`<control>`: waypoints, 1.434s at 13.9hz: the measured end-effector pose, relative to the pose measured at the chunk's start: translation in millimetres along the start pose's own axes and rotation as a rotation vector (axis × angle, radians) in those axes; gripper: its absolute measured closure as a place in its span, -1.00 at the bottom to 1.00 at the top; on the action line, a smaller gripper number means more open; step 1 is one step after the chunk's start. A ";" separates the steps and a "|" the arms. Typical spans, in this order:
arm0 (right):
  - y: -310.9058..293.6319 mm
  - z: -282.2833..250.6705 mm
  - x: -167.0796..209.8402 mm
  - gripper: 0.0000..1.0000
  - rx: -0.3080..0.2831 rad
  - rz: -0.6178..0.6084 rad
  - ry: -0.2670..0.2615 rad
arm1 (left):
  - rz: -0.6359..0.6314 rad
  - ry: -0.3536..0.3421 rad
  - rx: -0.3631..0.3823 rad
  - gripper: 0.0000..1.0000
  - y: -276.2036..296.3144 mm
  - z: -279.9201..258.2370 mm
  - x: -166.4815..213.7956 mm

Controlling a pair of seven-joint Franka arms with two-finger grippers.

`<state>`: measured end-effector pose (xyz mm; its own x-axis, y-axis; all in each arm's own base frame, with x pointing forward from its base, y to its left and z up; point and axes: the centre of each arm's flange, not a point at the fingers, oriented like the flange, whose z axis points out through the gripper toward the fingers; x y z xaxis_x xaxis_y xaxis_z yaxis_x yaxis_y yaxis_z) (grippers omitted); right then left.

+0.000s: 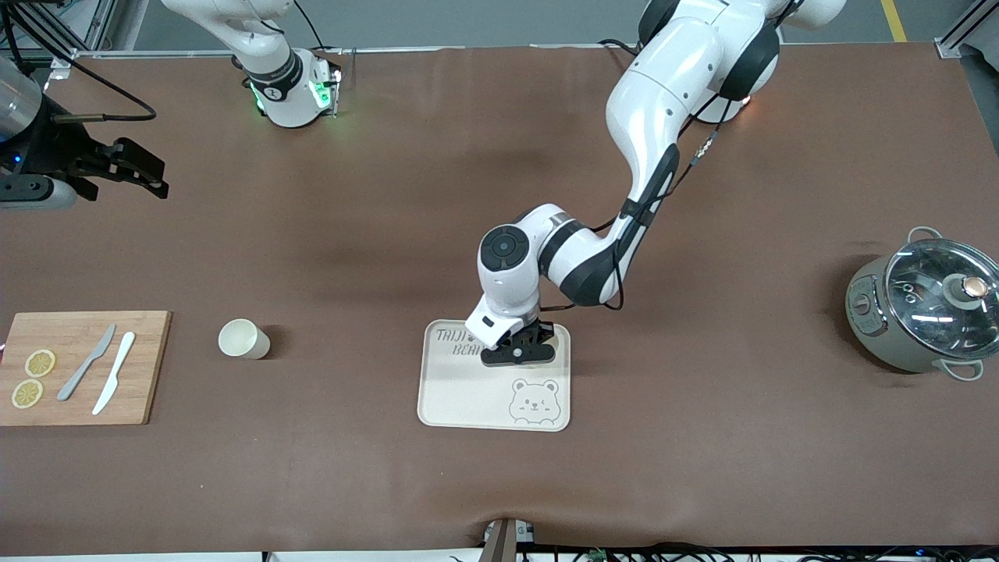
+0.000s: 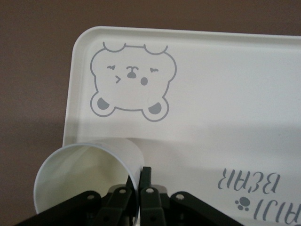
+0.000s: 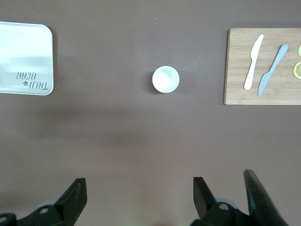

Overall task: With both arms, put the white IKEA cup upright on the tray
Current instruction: 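Lower the cup upright onto the bear tray with the left gripper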

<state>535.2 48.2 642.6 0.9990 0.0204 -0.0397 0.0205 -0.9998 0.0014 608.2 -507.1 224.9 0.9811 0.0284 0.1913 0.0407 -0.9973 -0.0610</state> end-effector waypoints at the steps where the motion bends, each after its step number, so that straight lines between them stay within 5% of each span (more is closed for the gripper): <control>1: 0.0 0.0 0.0 -1.00 0.000 0.000 0.000 | 0.001 0.000 -0.001 0.92 0.2 2.6 -0.5; 20: 0.2 0.1 0.0 -1.00 0.000 0.000 -0.001 | -0.007 -0.022 -0.015 0.92 -0.1 2.2 -0.1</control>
<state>535.2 48.0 642.5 0.9990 0.0201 -0.0404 0.0201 -0.9998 0.0015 608.5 -506.8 222.7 0.9848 0.0363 0.1697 0.0446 -0.9980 -0.0450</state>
